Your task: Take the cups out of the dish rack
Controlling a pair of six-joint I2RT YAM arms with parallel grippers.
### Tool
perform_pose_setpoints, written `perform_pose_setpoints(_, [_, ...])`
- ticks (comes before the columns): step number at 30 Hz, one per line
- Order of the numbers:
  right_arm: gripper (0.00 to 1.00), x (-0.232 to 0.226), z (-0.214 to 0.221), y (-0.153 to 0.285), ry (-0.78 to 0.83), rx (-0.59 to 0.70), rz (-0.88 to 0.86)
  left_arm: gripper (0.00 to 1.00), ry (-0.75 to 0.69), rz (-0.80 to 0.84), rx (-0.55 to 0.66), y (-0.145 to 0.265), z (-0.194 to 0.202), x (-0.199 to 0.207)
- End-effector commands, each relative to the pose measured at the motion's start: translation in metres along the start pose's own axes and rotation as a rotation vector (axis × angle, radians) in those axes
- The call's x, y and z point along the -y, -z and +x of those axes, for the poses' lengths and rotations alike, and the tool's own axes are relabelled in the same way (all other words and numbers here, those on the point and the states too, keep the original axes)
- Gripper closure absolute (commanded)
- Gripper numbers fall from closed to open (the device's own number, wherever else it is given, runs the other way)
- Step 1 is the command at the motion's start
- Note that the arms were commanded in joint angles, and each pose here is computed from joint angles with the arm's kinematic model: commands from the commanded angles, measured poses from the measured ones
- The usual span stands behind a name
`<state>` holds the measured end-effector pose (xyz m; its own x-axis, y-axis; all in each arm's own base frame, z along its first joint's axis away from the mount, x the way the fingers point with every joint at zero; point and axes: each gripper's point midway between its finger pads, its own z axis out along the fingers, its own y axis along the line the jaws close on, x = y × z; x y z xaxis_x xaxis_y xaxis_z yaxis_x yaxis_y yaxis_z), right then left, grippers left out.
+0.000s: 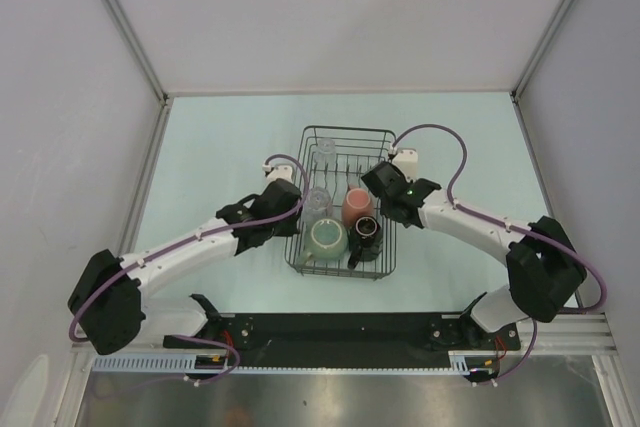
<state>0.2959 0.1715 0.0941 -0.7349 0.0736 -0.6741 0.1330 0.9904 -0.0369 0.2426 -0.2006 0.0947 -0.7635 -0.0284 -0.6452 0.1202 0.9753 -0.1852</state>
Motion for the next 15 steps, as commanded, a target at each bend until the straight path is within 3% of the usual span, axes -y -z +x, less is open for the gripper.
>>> perform_pose_setpoints(1, [1.00, 0.023, 0.048, 0.001, -0.031, -0.118, 0.084, 1.00, -0.058, 0.125, -0.162, 0.021, 0.051, 0.023])
perform_pose_setpoints(15, [1.00, 0.022, 0.035, -0.010, -0.028, -0.109, 0.083, 1.00, -0.098, 0.174, -0.197, 0.032, 0.072, 0.051])
